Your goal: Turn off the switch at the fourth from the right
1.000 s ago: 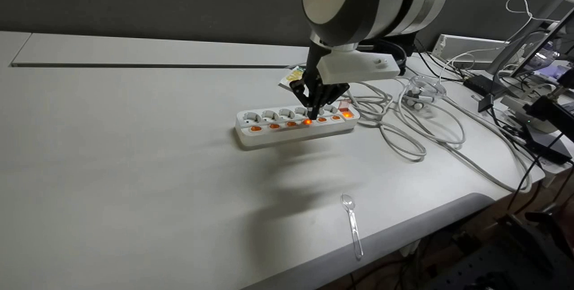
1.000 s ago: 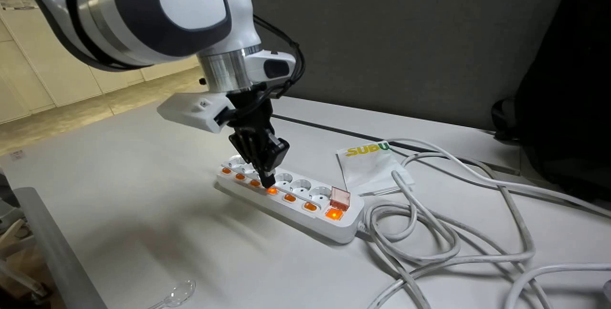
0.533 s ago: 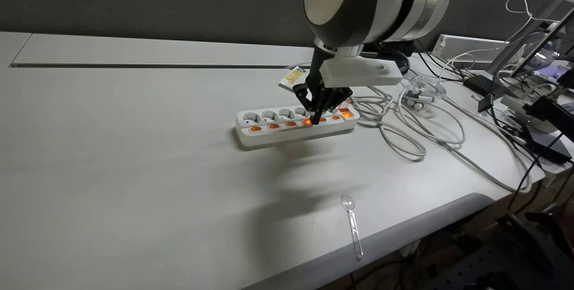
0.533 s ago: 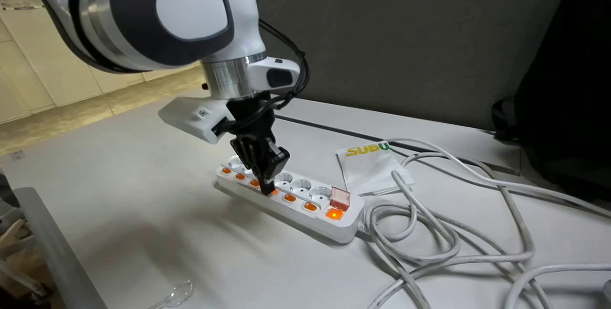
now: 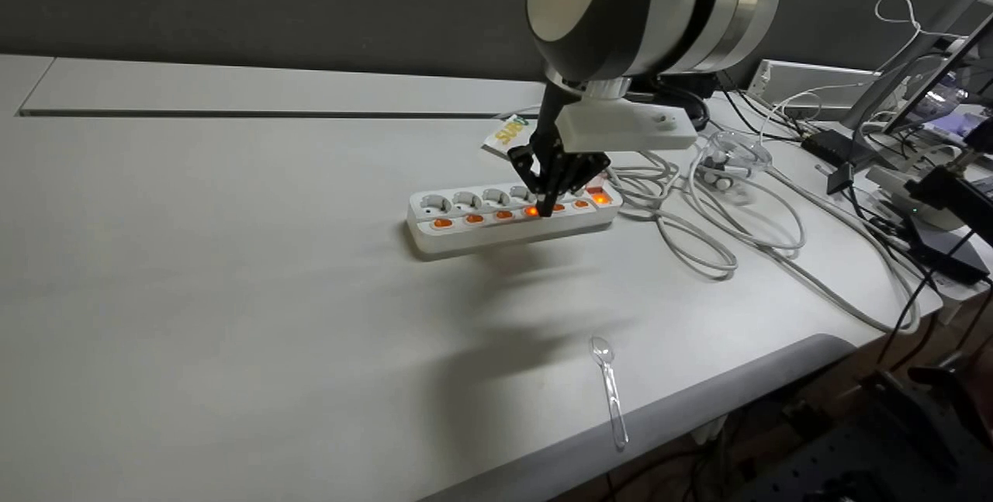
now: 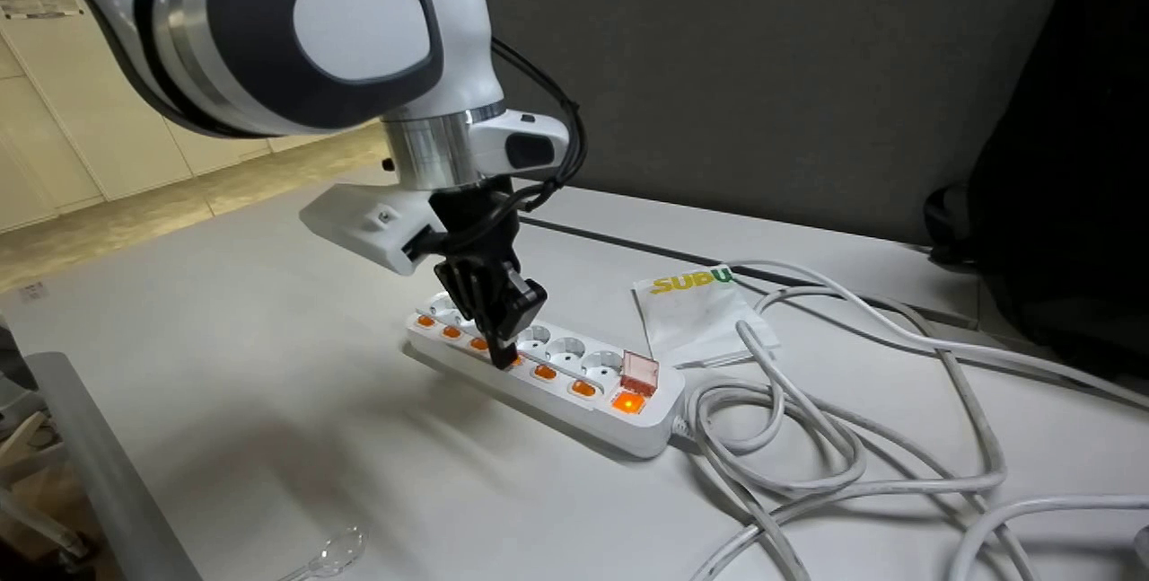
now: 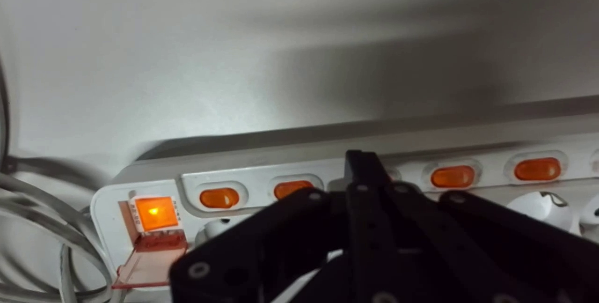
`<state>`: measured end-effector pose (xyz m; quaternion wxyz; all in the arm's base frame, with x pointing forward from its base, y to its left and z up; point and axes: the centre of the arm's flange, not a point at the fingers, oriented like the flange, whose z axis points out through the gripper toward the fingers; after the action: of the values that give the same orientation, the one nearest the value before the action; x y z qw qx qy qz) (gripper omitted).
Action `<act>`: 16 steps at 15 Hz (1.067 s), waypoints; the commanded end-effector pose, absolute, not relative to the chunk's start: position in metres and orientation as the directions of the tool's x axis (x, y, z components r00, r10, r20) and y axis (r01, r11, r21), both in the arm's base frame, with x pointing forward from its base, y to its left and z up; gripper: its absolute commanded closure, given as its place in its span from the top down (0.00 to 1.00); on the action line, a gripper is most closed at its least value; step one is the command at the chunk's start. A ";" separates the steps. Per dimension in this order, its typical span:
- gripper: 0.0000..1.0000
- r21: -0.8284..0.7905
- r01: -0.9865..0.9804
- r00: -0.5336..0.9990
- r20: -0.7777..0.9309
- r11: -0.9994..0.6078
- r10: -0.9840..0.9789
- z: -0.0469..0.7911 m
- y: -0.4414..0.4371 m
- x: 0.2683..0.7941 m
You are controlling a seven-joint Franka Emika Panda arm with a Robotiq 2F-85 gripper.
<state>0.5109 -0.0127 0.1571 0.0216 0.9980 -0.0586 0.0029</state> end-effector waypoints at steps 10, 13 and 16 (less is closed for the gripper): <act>0.00 0.020 -0.110 0.994 0.023 -0.994 -0.109 0.157 -0.013 0.523; 0.00 0.015 -0.110 0.994 0.024 -0.994 -0.109 0.156 -0.012 0.527; 0.00 0.009 -0.110 0.994 0.016 -0.994 -0.110 0.152 -0.013 0.527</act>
<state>0.5193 -0.0094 0.1566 0.0120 0.9985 -0.0521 0.0102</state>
